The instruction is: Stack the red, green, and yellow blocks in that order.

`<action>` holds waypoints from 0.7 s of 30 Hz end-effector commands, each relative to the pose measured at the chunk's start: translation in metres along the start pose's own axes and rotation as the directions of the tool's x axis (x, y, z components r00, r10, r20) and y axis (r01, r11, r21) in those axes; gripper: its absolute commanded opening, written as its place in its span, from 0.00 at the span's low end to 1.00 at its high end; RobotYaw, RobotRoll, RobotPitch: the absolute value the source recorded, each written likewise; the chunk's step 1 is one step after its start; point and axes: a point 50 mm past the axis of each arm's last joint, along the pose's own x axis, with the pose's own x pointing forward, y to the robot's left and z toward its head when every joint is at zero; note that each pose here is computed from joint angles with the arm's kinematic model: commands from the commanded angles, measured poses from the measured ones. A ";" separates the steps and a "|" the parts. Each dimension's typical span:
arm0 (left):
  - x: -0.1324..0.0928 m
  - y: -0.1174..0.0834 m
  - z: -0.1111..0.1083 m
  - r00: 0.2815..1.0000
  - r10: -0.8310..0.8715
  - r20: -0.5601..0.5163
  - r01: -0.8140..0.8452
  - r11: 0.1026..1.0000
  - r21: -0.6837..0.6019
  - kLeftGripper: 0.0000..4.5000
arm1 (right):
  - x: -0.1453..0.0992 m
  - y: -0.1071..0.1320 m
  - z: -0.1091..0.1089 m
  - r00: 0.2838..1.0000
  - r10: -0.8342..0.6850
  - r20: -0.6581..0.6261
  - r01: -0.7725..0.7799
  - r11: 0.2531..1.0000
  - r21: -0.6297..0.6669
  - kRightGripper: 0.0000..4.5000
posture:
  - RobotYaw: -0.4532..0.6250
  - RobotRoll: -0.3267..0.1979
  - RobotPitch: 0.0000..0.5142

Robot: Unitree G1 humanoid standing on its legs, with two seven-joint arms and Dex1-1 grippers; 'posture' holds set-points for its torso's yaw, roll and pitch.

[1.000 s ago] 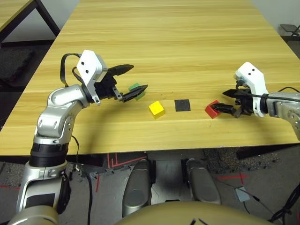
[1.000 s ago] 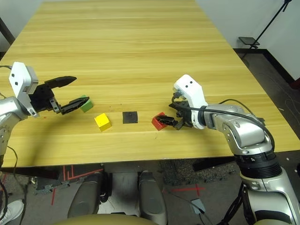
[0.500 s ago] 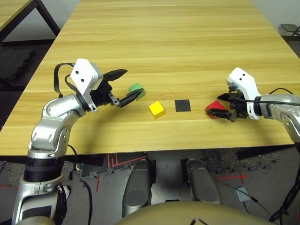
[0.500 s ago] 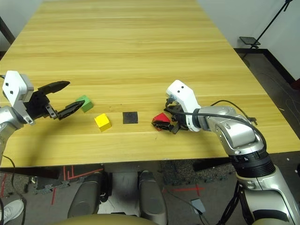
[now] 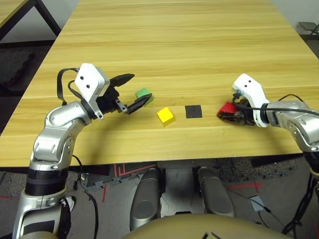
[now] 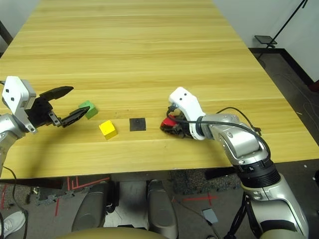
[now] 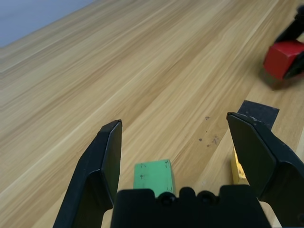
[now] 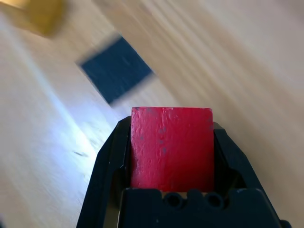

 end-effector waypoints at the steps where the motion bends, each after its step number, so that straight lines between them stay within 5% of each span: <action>1: 0.007 -0.001 0.002 0.998 -0.055 -0.017 0.055 0.998 -0.002 1.00 | 0.008 -0.008 0.008 0.984 0.170 -0.058 -0.178 0.968 -0.178 0.46 | 0.67 0.33 0.20; 7: 0.016 -0.004 -0.002 0.992 -0.112 -0.052 0.112 0.994 -0.010 1.00 | 0.035 -0.020 0.025 0.923 0.364 -0.123 -0.384 0.870 -0.309 0.46 | 0.71 0.31 0.16; 21: 0.012 -0.005 0.006 0.997 -0.059 -0.051 0.058 0.998 -0.009 1.00 | 0.074 -0.019 0.029 0.865 0.474 -0.165 -0.502 0.803 -0.323 0.46 | 0.81 0.30 0.21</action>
